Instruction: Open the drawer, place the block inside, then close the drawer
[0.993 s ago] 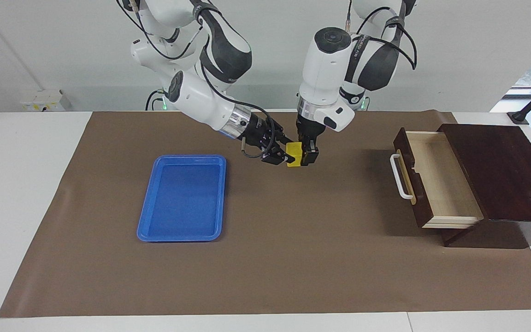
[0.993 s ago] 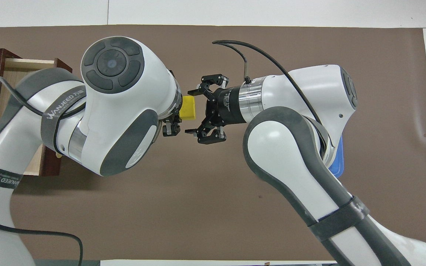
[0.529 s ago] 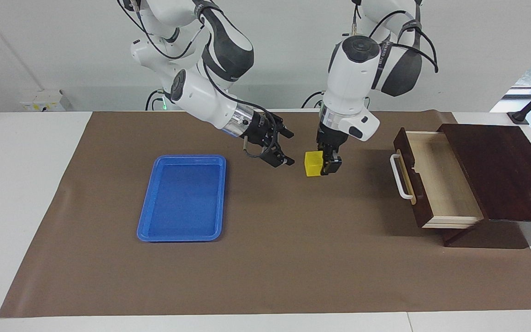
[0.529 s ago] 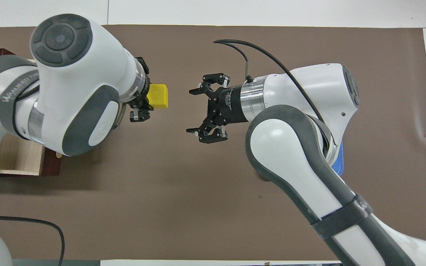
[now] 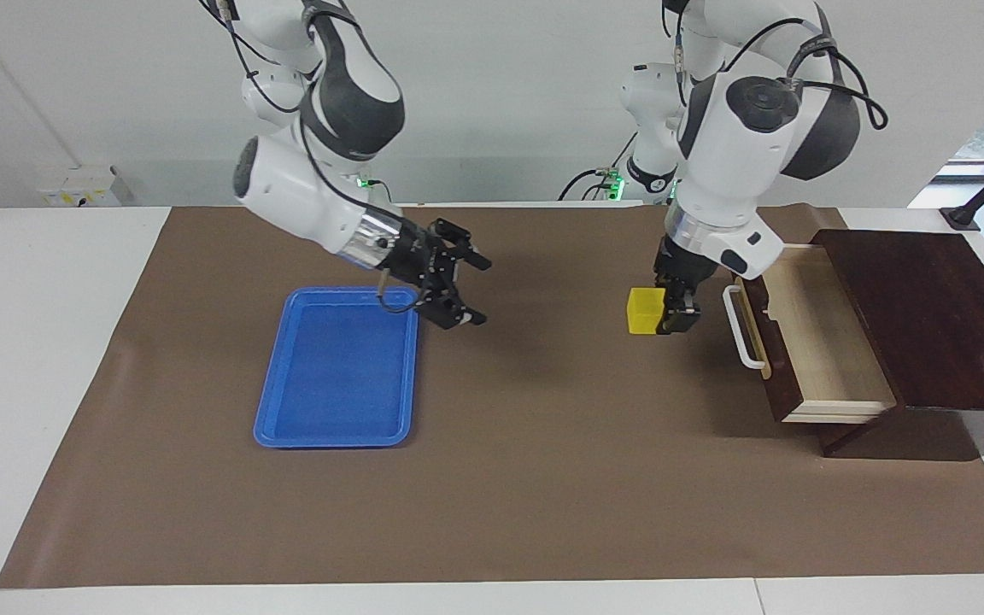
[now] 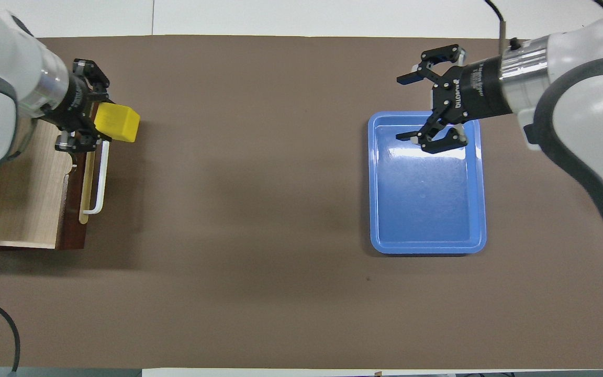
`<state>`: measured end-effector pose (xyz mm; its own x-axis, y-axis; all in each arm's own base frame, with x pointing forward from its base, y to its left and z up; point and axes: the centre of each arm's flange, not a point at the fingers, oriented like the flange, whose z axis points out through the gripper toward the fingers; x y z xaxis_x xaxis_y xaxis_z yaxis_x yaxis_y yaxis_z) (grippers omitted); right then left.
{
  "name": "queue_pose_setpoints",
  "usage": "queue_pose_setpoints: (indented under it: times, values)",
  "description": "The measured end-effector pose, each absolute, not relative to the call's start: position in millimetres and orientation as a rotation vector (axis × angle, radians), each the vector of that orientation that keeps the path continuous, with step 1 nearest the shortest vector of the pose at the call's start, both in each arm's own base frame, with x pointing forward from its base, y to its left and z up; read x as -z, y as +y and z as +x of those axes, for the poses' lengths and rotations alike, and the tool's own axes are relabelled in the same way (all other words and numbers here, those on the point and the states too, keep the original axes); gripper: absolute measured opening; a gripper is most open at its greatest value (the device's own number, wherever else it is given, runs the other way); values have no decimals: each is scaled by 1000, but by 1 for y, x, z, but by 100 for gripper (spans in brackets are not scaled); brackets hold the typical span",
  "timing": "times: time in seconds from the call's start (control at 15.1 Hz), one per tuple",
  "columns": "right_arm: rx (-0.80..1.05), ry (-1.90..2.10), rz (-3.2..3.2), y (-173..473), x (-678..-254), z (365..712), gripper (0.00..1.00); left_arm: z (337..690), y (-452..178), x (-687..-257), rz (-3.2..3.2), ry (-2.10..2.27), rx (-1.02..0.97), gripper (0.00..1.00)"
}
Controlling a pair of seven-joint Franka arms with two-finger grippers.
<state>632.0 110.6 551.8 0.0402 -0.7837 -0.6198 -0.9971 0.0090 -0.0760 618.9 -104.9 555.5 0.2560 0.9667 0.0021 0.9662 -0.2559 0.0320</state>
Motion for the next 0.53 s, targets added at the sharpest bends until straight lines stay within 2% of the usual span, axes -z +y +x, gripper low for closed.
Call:
queue_pose_setpoints:
  times: [0.33, 0.53]
  values:
    - [-325, 1364, -2363, 38, -568, 623, 100, 624, 23, -547, 2521, 1851, -4, 56]
    - [-249, 1013, -2641, 6, -573, 612, 100, 620, 47, -524, 2495, 1854, -35, 56]
